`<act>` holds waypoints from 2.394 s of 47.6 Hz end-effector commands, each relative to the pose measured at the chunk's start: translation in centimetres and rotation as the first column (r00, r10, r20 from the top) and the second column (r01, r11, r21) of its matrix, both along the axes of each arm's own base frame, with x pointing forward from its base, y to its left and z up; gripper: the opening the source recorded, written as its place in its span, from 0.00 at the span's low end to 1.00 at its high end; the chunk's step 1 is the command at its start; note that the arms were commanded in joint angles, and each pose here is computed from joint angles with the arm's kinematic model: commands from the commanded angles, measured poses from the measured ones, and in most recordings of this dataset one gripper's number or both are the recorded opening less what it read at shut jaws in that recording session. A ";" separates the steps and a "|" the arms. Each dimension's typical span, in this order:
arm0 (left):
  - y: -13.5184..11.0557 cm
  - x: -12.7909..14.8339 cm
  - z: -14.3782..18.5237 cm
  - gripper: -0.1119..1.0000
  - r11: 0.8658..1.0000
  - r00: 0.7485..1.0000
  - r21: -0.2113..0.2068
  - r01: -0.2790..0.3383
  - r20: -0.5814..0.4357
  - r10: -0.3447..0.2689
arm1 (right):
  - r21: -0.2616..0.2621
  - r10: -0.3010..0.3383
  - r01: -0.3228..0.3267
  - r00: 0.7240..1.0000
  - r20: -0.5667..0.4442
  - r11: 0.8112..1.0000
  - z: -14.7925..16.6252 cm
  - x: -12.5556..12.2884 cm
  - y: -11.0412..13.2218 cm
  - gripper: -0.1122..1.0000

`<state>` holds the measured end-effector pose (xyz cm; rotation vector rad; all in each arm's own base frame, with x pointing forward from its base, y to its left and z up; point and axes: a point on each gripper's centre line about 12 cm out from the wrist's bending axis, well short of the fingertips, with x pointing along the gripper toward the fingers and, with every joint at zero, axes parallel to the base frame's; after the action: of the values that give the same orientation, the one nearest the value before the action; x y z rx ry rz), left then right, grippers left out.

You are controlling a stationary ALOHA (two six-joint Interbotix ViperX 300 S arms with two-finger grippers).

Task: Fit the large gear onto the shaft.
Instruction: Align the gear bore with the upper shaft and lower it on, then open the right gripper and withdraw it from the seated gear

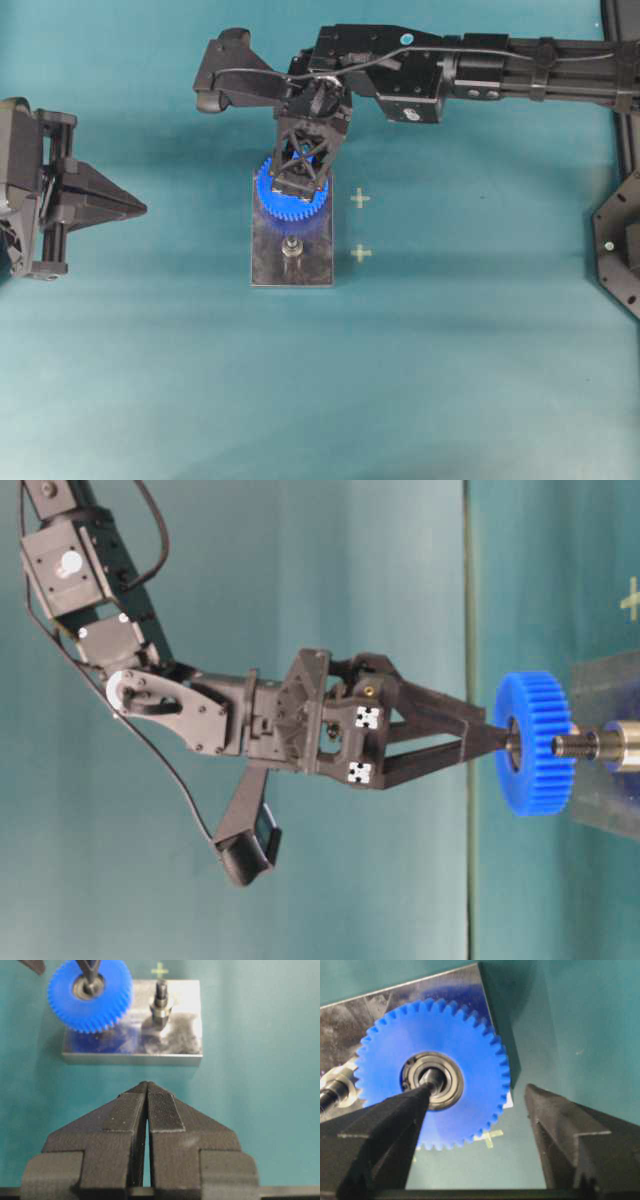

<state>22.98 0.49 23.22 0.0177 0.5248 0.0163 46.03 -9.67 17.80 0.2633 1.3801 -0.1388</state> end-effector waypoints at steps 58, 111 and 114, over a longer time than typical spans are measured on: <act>0.0 0.2 1.0 0.10 1.000 0.999 0.000 -0.001 0.034 0.001 | 0.000 0.051 -0.051 0.999 0.019 0.999 2.5 -1.2 2.7 0.81; 0.0 0.1 0.6 0.10 1.000 1.000 -0.001 -0.001 0.028 0.001 | -0.041 0.104 -0.099 0.981 0.165 0.994 4.9 -7.3 6.4 0.81; 0.0 0.1 0.6 0.10 1.000 1.000 -0.001 -0.001 0.028 0.001 | -0.041 0.104 -0.099 0.980 0.167 0.994 4.9 -7.4 6.4 0.81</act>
<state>22.89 0.49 23.36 0.0133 0.5156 0.0176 38.77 -3.41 21.05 0.1788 1.2695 -0.0570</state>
